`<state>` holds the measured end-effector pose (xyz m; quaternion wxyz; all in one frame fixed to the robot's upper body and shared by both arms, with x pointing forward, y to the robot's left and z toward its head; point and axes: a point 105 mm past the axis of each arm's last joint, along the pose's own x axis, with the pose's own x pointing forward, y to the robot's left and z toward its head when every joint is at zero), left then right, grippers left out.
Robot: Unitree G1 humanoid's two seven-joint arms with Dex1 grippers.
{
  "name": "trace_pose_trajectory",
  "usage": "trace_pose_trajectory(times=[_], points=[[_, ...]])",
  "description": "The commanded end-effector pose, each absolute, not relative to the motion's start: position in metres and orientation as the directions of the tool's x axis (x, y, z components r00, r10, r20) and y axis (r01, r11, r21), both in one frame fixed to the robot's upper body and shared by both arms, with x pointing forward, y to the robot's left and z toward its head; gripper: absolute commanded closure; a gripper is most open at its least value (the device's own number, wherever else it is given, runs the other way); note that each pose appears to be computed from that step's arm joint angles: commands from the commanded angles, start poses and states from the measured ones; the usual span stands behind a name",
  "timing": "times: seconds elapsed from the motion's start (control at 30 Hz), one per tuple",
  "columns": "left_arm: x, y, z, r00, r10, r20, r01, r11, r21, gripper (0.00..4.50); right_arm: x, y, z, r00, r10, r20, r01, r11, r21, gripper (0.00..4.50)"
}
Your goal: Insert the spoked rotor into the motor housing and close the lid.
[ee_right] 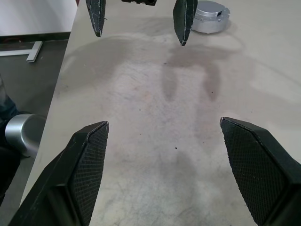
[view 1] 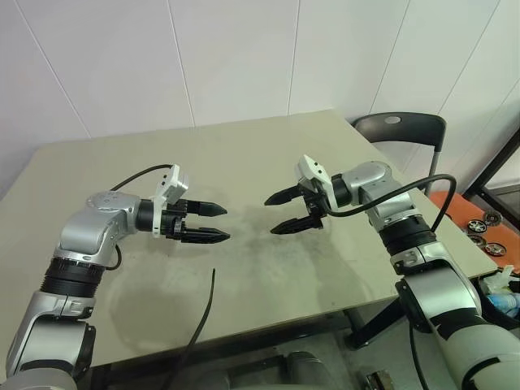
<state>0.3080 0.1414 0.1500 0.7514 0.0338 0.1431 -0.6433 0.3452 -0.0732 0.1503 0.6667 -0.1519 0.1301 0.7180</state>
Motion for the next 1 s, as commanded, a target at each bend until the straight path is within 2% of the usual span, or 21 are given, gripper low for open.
trace_pose_trajectory(times=[0.03,1.0], points=[[0.312,0.141,0.164,0.136,-0.962,-0.236,0.983,0.160,-0.086,0.53,0.345,-0.069,0.170,-0.053,0.934,-0.354,-0.993,-0.087,-0.078,0.54],[0.321,0.138,0.162,0.139,-0.963,-0.230,0.983,0.163,-0.087,0.53,0.348,-0.073,0.171,-0.005,0.939,-0.343,-0.995,-0.037,-0.088,0.54]])
